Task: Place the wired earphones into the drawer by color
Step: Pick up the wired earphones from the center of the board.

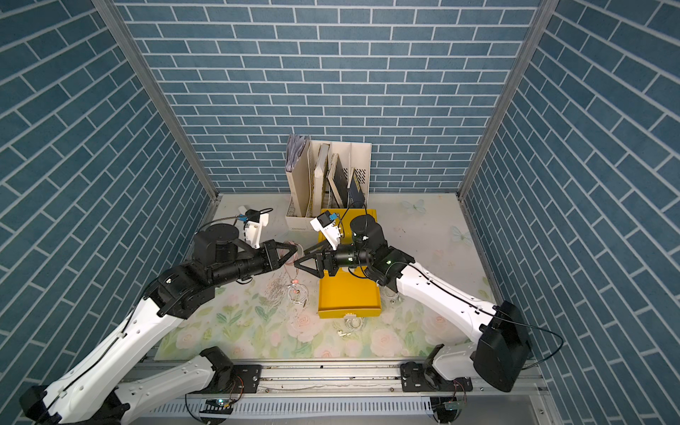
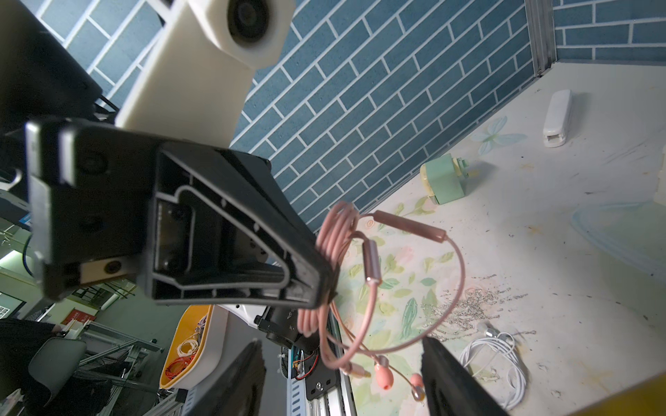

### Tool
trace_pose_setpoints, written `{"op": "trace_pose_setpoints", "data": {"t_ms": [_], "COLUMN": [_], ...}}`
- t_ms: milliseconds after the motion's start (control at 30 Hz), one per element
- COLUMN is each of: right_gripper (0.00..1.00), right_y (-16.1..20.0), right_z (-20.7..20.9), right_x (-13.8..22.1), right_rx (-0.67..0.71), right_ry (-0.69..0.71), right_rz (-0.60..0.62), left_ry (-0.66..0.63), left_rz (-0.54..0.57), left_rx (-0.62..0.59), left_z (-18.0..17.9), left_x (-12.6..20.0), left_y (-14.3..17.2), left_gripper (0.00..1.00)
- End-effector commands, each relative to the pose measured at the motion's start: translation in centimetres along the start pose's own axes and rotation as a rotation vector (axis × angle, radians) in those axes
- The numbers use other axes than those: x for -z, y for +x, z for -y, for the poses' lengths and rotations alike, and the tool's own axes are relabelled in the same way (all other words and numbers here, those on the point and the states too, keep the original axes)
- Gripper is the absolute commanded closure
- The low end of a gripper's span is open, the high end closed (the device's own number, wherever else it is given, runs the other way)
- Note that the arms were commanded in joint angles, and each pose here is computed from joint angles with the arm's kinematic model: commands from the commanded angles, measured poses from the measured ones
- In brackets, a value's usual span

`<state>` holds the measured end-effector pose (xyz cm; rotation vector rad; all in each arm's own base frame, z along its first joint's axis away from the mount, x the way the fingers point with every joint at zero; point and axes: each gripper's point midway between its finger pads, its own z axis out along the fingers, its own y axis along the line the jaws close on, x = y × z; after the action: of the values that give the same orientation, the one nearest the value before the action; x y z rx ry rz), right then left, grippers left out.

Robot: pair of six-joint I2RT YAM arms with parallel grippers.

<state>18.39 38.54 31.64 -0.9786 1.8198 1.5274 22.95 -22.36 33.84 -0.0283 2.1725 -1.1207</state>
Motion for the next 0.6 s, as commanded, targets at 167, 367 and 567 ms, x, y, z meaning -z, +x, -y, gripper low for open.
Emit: {"op": "trace_pose_setpoints", "data": {"t_ms": [167,367,567], "right_gripper": [0.34,0.47,0.67], "right_y": [-0.8,-1.1,-1.5], "right_z": [-0.4,-0.1,-0.1], "right_x": [-0.8,-1.2,-1.4], "right_rx": [0.01,0.013,0.014], "right_ry": [-0.031,-0.017,-0.015], "right_rz": [0.007,0.006,0.009], "left_ry": [0.009,0.011,0.011], "left_rz": [0.013,0.007,0.006], "left_rx": [-0.006,-0.001,-0.001], "left_z": [0.1,0.1,0.1], "left_x": [-0.7,-1.0,-1.2], "left_y": [-0.2,0.1,0.2], "left_gripper": [1.0,1.0,1.0]}}
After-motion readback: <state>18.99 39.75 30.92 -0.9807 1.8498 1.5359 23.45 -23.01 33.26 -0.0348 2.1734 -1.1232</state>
